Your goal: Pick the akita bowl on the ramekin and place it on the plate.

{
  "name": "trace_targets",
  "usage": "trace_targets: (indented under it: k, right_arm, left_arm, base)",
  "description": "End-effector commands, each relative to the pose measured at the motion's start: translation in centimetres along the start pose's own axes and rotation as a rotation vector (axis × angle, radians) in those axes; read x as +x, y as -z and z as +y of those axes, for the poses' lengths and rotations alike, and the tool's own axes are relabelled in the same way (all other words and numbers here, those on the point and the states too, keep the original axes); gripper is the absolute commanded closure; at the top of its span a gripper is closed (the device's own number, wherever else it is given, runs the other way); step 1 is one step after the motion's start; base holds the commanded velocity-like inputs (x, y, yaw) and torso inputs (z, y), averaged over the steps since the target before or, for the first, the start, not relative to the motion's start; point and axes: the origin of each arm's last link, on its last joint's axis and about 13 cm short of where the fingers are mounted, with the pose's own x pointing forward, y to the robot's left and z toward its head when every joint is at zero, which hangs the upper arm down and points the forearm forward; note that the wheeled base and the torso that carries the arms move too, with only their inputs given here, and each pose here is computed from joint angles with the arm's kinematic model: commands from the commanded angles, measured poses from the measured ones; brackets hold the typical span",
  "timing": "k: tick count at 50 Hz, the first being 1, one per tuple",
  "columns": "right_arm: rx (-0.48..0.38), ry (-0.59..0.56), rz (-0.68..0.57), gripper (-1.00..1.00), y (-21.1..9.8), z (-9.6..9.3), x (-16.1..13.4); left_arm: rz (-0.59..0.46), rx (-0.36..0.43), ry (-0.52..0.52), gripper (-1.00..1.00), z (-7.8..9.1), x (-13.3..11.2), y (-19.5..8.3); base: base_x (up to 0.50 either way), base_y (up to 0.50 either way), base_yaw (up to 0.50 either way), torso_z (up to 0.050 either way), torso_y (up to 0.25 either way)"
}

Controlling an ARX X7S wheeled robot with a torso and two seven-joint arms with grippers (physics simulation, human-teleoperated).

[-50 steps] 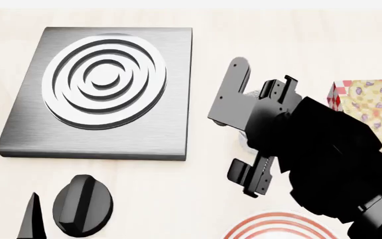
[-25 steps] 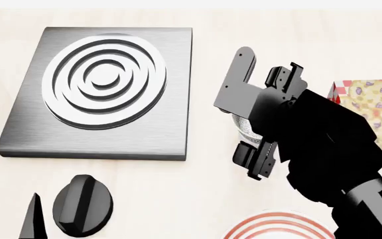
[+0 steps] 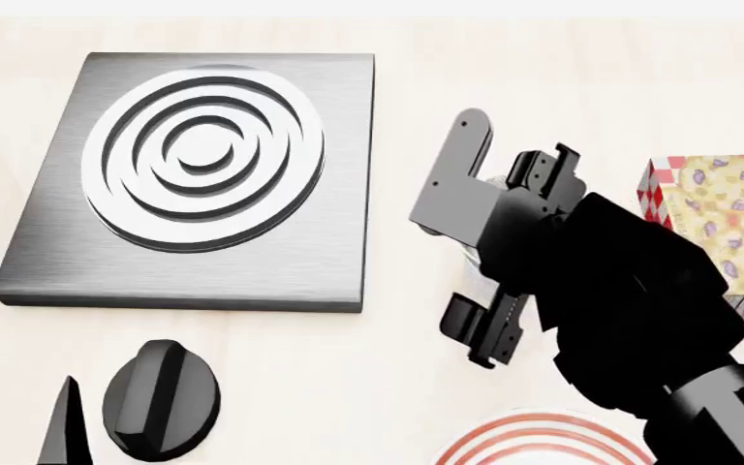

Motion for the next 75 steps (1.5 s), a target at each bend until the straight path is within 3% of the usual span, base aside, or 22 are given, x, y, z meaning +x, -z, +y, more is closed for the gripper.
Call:
trace_targets:
  k: [1, 10, 11, 34, 40, 75]
  right_arm:
    - [0.03, -0.005, 0.011, -1.0, 0.6, 0.2, 0.4]
    - [0.032, 0.005, 0.025, -1.0, 1.1, 0.3, 0.8]
    - [0.031, 0.023, 0.015, 1.0, 1.0, 0.1, 0.8]
    - [0.004, 0.016, 0.005, 1.0, 0.9, 0.1, 0.4]
    - [-0.013, 0.066, -0.029, 1.0, 0.0, -1.0, -0.8]
    - [-0.061, 0.086, -0.004, 1.0, -0.8, -1.8, -4.1]
  left_arm:
    - [0.0, 0.0, -0.001, -1.0, 0.0, 0.0, 0.0]
    - [-0.001, 0.0, 0.001, -1.0, 0.0, 0.0, 0.0]
    - [0.0, 0.0, 0.002, -1.0, 0.0, 0.0, 0.0]
    - [0.03, -0.001, 0.012, -1.0, -0.1, 0.1, 0.8]
    - [0.035, -0.003, 0.014, -1.0, -0.2, 0.1, 0.9]
    - [0.035, -0.006, 0.017, -1.0, -0.2, 0.1, 0.7]
  base:
    - [0.0, 0.0, 0.0, 0.0, 0.0]
    - [0.0, 0.0, 0.0, 0.0, 0.0]
    - [0.0, 0.0, 0.0, 0.0, 0.0]
    - [0.0, 0.0, 0.0, 0.0, 0.0]
    - [0.0, 0.0, 0.0, 0.0, 0.0]
    - [0.0, 0.0, 0.0, 0.0, 0.0]
